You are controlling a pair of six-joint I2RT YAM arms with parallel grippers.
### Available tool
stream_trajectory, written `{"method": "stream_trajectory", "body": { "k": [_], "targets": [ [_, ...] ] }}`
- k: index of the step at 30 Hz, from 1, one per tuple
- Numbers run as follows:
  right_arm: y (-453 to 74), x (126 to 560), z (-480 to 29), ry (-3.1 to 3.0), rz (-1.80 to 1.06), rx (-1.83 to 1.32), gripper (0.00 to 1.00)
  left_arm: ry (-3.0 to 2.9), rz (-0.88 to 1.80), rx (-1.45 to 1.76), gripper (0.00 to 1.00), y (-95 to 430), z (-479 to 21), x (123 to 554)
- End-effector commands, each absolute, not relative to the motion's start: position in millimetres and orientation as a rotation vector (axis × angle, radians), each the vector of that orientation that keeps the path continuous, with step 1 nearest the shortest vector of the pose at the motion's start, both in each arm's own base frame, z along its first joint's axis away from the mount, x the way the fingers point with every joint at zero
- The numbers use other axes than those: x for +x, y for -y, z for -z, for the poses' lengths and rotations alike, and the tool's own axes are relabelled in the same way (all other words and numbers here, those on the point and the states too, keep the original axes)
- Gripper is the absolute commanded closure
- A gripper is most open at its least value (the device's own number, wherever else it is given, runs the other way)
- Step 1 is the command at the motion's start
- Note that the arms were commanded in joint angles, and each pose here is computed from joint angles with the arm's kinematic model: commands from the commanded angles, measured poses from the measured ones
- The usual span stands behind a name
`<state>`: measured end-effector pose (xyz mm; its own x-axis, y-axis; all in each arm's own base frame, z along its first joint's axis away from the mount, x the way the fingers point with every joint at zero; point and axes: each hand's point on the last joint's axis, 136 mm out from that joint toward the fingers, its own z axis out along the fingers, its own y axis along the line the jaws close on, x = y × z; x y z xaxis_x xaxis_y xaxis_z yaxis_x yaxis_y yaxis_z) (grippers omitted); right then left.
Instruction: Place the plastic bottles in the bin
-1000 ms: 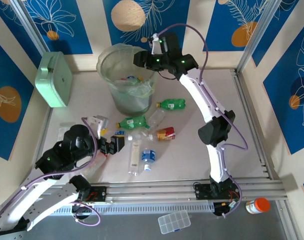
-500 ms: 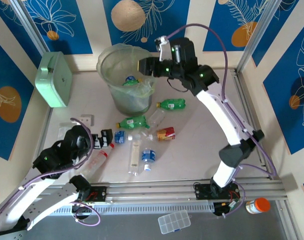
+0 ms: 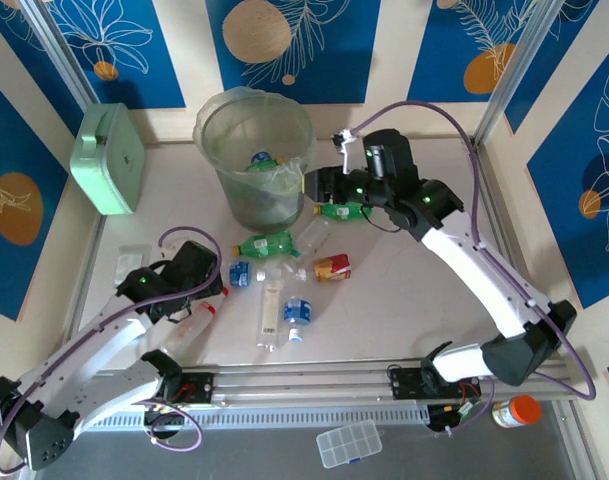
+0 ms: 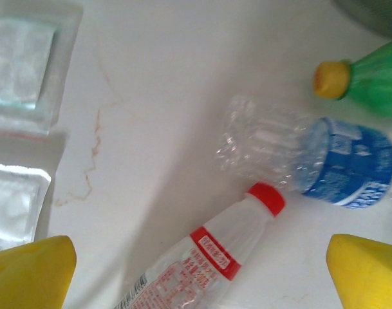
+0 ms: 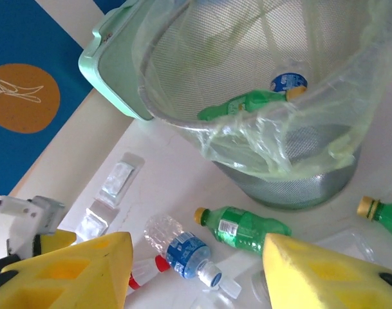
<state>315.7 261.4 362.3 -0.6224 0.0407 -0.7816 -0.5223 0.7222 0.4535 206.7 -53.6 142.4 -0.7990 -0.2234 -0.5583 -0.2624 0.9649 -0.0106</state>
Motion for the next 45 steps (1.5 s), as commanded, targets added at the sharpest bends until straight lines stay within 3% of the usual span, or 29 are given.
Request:
{"method": "stream_trajectory", "body": {
  "k": [1,10,25,36,45],
  "targets": [
    [-244.7,308.7,-383.0,-2.022,-1.004,-0.269,0.43,-2.588,-0.045,-0.444,0.01,52.5,-119.9,201.2],
    [-216.8,306.4,-382.1,-2.006,-1.127,-0.150,0.43,-2.709,-0.013,-0.614,0.01,51.4,-68.5,189.3],
    [-216.0,311.2,-374.2,-2.020,-1.142,-0.128,0.44,-2.815,0.191,-0.547,0.00,84.7,-45.3,188.6],
    [-214.7,314.3,-366.7,-2.035,-1.147,-0.104,0.43,-2.950,0.087,-0.567,0.10,86.7,-23.4,183.5],
    [-211.5,313.9,-367.0,-2.036,-1.147,-0.095,0.43,-2.978,0.019,-0.576,0.25,85.6,-19.7,186.9]
  ]
}}
